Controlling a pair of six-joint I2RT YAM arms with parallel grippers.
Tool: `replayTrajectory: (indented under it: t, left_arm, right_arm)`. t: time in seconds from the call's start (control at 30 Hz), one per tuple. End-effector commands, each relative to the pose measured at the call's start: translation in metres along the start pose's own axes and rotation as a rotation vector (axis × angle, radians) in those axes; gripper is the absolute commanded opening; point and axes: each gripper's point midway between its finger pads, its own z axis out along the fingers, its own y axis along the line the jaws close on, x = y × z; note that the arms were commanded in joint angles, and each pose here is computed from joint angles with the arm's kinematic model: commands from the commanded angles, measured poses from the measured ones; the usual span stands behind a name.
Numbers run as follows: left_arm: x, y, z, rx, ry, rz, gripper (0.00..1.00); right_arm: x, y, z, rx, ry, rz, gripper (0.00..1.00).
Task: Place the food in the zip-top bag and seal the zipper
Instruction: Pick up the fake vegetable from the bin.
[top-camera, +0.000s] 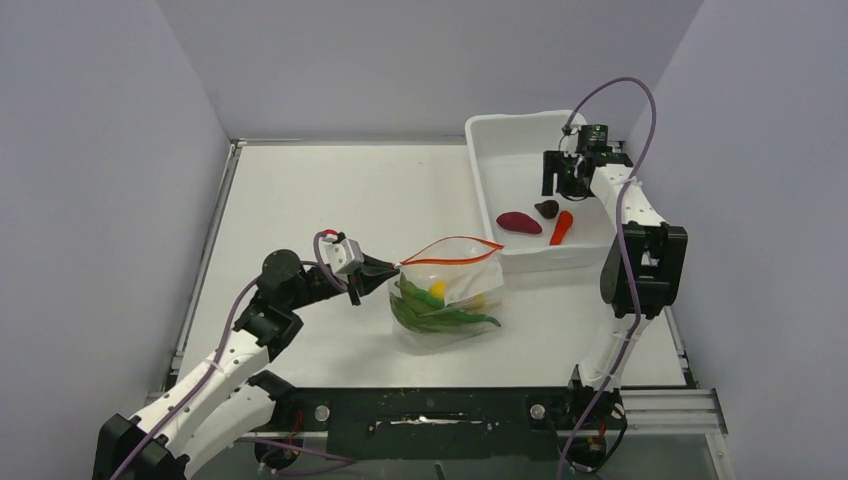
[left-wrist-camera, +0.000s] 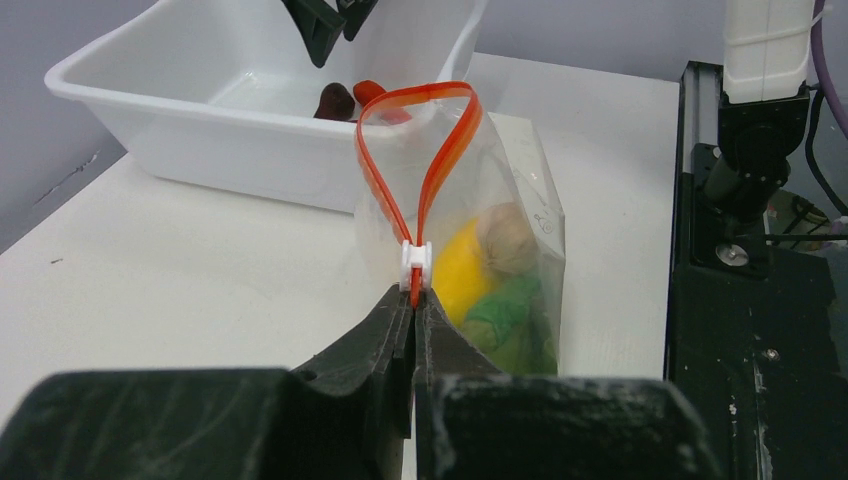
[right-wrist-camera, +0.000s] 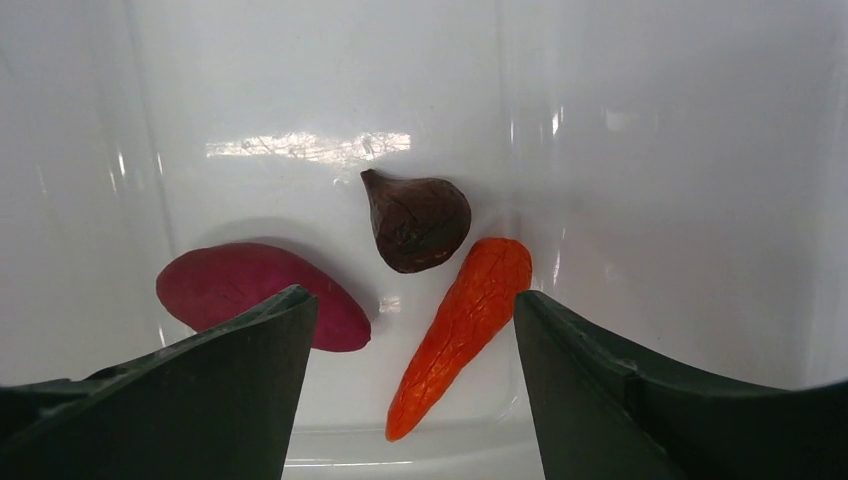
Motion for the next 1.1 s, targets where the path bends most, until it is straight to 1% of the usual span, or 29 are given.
replayTrajectory:
  t: [0.0,0.2,0.5,0.7,0.8,0.9,1.0,1.07]
  left_arm:
    - [-0.034,-0.005,0.006,0.067,-0.025,0.097,0.0]
    - [-0.037,-0.008,0.007,0.088,-0.025,0.104,0.0]
    - [-0.045,-0.01,0.009,0.095,-0.033,0.095,0.0]
    - [-0.051,-0.009,0.008,0.079,-0.047,0.09,0.0]
    - [-0.051,-0.009,0.008,0.075,-0.046,0.082,0.0]
    - [-0.052,-0.008,0.007,0.069,-0.043,0.082,0.0]
    - [-0.053,-0.006,0.008,0.059,-0.042,0.077,0.0]
    - [-0.054,-0.005,0.007,0.051,-0.045,0.073,0.0]
  right_arm:
    - [-0.016,0.002,0.013,-0.037,-0.028,-0.102,0.74]
    - [-0.008,0.002,0.034,-0.035,0.036,-0.139,0.74]
    - [0.009,0.004,0.053,-0.044,0.094,-0.229,0.75]
    - [0.014,0.017,0.06,-0.11,0.099,-0.233,0.69]
    - [0.015,0.018,0.065,-0.107,0.111,-0.222,0.67]
    - [0.016,0.015,0.067,-0.093,0.117,-0.226,0.68]
    - [0.016,0.009,0.071,-0.064,0.127,-0.23,0.72]
    - [0.014,0.008,0.073,-0.055,0.124,-0.234,0.71]
